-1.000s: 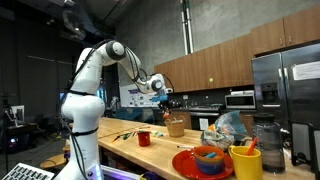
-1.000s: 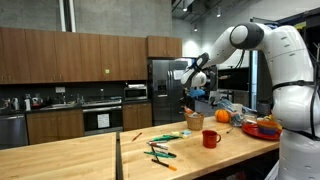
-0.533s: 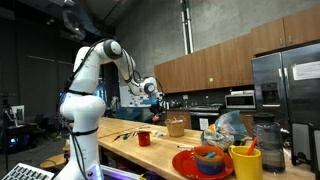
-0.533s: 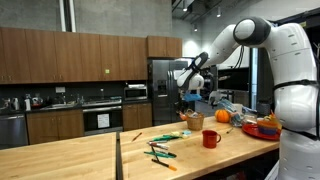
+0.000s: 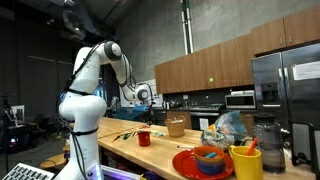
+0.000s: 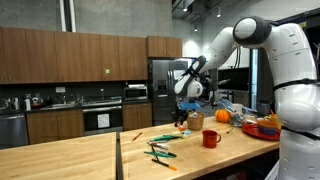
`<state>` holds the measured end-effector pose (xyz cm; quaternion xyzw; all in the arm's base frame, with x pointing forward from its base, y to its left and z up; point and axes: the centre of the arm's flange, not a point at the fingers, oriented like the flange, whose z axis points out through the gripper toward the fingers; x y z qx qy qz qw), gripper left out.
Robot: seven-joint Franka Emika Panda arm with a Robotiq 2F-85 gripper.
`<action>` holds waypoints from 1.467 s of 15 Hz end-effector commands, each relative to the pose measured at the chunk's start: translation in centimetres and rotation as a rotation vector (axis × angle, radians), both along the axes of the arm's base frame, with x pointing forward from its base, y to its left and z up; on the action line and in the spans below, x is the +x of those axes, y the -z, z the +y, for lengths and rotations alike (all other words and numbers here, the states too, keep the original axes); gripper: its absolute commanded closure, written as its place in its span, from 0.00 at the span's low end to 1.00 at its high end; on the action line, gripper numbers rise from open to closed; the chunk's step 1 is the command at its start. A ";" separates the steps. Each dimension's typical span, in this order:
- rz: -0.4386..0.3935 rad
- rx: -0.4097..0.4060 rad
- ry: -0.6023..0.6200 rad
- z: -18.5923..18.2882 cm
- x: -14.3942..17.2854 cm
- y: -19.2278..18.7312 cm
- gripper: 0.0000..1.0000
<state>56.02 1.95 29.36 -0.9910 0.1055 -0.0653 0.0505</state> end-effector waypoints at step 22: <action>-0.102 0.018 0.202 -4.6 0.3 -2.7 0.00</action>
